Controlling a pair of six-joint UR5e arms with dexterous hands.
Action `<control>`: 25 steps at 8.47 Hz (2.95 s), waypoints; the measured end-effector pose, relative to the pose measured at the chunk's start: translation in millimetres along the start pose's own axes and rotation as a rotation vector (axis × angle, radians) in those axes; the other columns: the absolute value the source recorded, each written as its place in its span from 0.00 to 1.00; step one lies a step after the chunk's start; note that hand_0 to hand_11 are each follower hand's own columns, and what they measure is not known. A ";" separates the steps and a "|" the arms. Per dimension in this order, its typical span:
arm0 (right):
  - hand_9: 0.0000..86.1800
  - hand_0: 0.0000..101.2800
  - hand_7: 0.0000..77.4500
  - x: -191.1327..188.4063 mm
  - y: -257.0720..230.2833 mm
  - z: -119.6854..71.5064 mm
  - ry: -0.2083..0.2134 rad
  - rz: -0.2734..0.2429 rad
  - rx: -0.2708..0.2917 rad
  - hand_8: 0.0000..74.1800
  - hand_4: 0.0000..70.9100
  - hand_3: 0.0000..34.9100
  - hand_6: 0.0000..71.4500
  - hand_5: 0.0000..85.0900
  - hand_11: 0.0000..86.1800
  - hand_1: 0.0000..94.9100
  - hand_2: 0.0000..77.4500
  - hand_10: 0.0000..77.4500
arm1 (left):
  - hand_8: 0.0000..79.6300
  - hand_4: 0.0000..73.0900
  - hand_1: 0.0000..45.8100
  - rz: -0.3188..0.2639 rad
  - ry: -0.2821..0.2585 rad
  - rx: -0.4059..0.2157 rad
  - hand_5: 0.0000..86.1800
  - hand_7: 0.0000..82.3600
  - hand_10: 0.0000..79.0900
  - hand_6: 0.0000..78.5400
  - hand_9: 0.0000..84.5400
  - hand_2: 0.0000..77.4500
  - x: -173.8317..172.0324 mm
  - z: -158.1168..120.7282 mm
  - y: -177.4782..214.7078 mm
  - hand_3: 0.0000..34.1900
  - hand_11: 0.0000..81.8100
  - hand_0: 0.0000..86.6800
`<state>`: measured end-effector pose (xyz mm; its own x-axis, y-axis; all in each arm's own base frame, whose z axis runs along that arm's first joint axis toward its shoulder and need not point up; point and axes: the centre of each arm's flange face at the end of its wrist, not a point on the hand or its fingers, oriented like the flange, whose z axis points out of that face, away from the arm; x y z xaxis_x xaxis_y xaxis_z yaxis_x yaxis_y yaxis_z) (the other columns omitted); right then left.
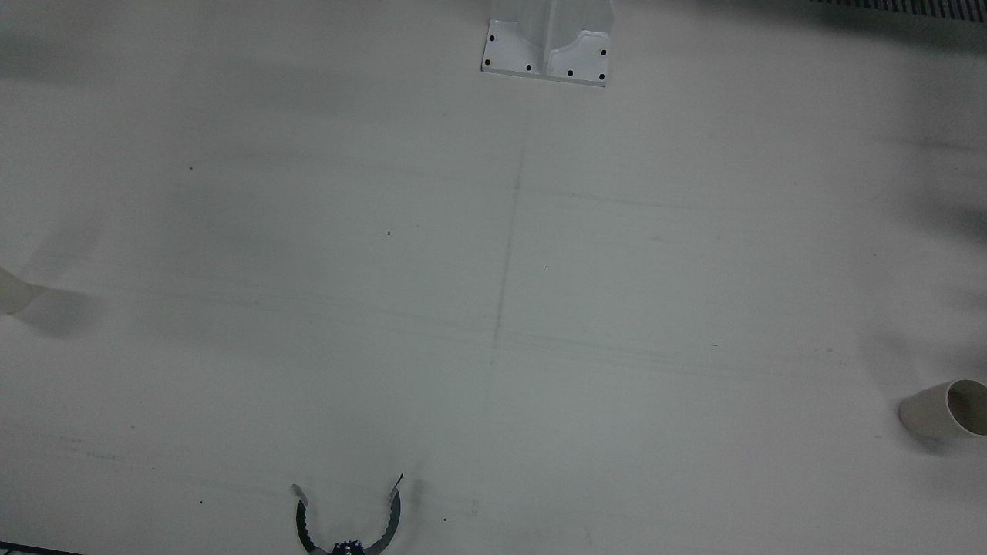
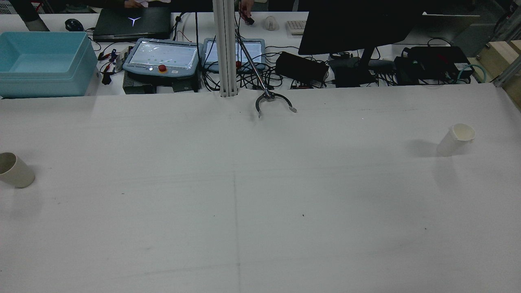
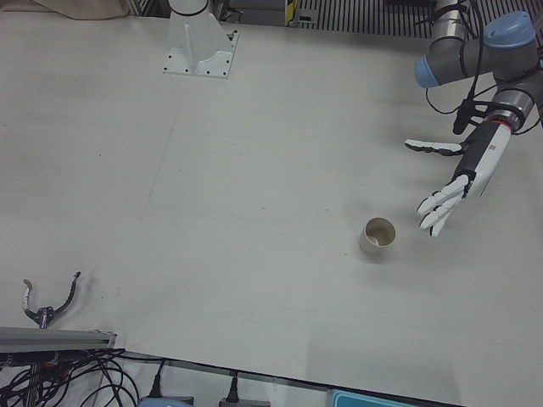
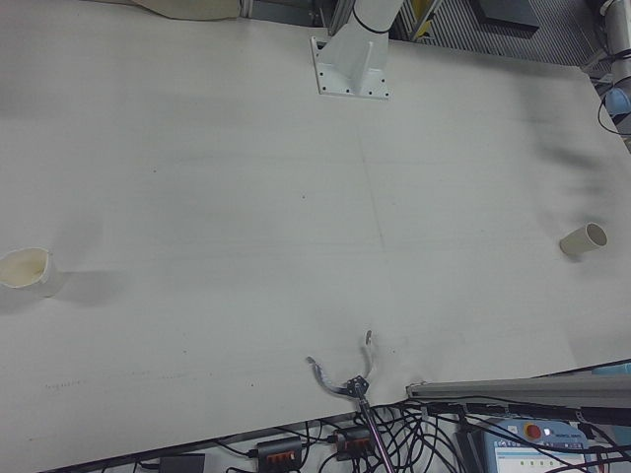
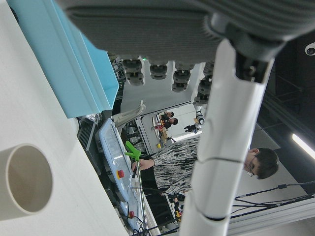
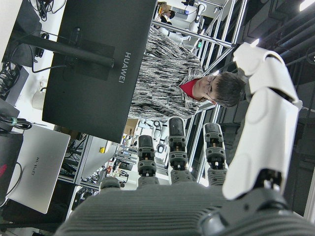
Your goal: Pour water
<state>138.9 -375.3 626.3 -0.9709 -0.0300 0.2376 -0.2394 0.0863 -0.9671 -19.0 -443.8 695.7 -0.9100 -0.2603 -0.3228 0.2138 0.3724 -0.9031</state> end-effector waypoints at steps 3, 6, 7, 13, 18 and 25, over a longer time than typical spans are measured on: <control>0.22 0.52 0.35 4.3 -0.6 -1.3 0.012 -0.010 0.002 0.22 0.33 0.37 0.36 0.11 0.01 0.22 0.32 0.00 | 0.11 0.40 0.42 -0.003 0.010 0.033 0.00 0.07 0.08 0.17 0.03 0.01 -22.3 3.3 -33.7 0.00 0.15 0.92; 0.19 0.52 0.27 5.5 -1.0 -2.1 0.015 -0.012 0.002 0.18 0.27 0.37 0.31 0.10 0.01 0.22 0.28 0.00 | 0.09 0.37 0.45 -0.030 -0.006 0.034 0.00 0.08 0.08 0.16 0.01 0.01 -64.4 40.1 -45.6 0.00 0.16 0.92; 0.19 0.52 0.27 6.1 -1.2 -2.1 0.016 -0.012 0.003 0.18 0.27 0.37 0.31 0.10 0.01 0.22 0.28 0.00 | 0.09 0.37 0.45 -0.036 -0.006 0.042 0.00 0.08 0.08 0.16 0.01 0.01 -75.6 43.7 -52.7 0.00 0.16 0.92; 0.20 0.52 0.30 9.0 -1.5 -0.9 0.025 -0.015 0.002 0.19 0.29 0.37 0.34 0.10 0.01 0.23 0.28 0.00 | 0.10 0.35 0.36 -0.044 0.026 0.049 0.00 0.03 0.06 0.13 0.01 0.01 -104.3 40.7 -90.3 0.00 0.11 0.76; 0.20 0.52 0.27 11.3 -1.7 -0.5 0.030 -0.020 0.002 0.20 0.28 0.37 0.32 0.10 0.01 0.22 0.28 0.00 | 0.09 0.36 0.39 -0.094 0.047 0.042 0.00 0.04 0.06 0.12 0.01 0.01 -166.1 49.3 -80.4 0.00 0.11 0.80; 0.20 0.52 0.27 14.3 -4.6 -0.4 0.038 -0.027 0.007 0.20 0.28 0.37 0.31 0.10 0.01 0.21 0.26 0.00 | 0.12 0.39 0.61 -0.094 0.034 0.056 0.00 0.07 0.09 0.17 0.03 0.01 -180.2 74.1 -81.6 0.00 0.17 0.92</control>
<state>126.1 -375.8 634.3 -0.9637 0.0057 0.2671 -0.2658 0.0788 -0.9608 153.8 -493.4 806.6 -0.9383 -0.2611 -0.2268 0.1454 0.2975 -0.9436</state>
